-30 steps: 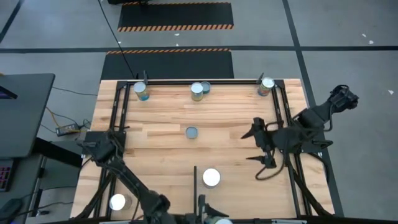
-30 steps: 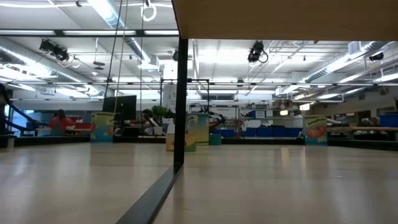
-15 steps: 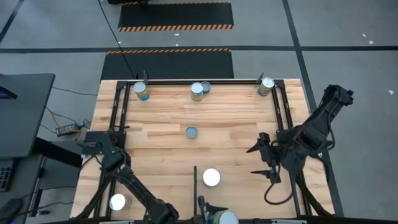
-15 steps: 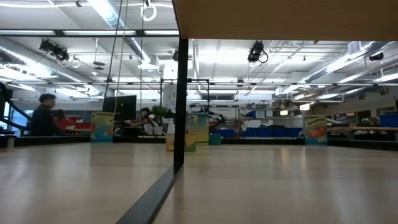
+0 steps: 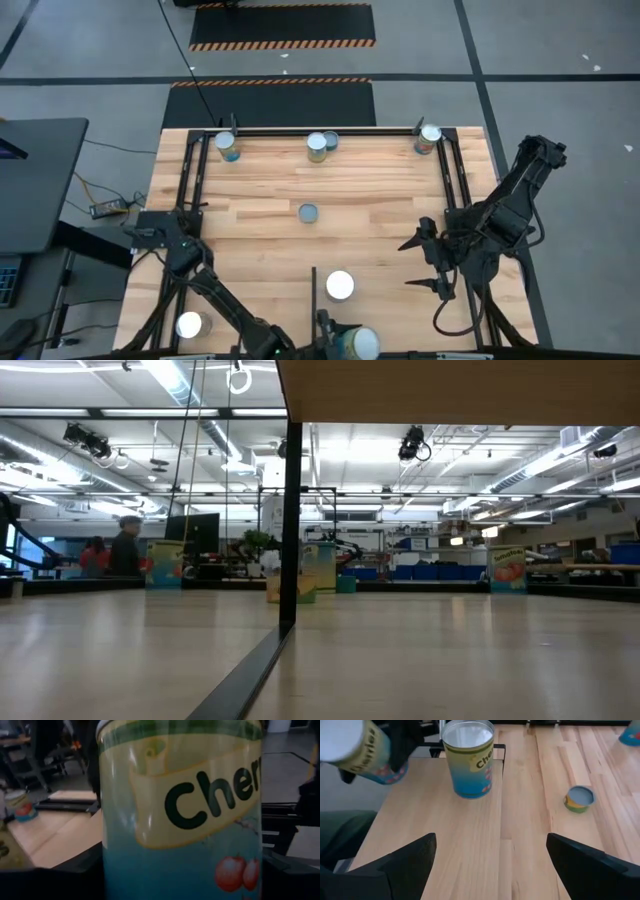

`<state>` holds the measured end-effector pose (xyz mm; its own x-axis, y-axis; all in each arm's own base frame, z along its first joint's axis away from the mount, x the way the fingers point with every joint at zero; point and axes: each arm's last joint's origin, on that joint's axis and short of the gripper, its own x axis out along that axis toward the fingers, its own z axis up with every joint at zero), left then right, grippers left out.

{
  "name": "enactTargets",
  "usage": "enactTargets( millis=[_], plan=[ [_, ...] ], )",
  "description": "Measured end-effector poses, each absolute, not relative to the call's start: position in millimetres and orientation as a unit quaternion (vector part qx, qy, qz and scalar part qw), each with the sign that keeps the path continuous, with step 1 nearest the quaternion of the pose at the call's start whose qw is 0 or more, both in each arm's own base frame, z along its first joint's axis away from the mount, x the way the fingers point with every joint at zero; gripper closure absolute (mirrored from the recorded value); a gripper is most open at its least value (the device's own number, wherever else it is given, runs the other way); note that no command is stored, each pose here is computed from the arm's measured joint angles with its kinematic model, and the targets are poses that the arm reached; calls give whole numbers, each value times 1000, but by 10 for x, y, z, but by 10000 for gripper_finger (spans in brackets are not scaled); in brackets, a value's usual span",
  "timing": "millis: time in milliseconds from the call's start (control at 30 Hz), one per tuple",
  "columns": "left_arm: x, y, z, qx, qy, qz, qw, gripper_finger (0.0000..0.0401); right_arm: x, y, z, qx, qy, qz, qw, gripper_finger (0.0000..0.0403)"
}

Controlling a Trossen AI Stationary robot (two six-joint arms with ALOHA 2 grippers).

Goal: Pick and place cans onto a shelf
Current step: Put the canned cherries aligned with the other canned cherries on the shelf

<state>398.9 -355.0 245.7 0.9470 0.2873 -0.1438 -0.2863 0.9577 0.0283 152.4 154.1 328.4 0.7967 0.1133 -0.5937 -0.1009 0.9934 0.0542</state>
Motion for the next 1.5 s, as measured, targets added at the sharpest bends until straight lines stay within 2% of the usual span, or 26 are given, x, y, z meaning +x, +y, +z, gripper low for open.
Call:
enactTargets(
  millis=[300,567,833,1233,1500],
  plan=[
    [4019,-3474,2379,2,98,159,982,94,1531,1572,3280,4,316,74,946,17],
    [4016,-3471,2369,-3,100,160,982,94,1751,1988,3073,-33,306,135,942,17],
    [4024,-3462,2369,-2,100,161,982,94,2040,2305,2805,-14,281,124,952,17],
    [4075,-3418,2368,-7,108,144,984,94,2238,2562,2542,6,265,140,954,17],
    [4095,-3393,2365,-6,109,147,983,94,2246,2566,2553,10,257,135,957,21]
  ],
)
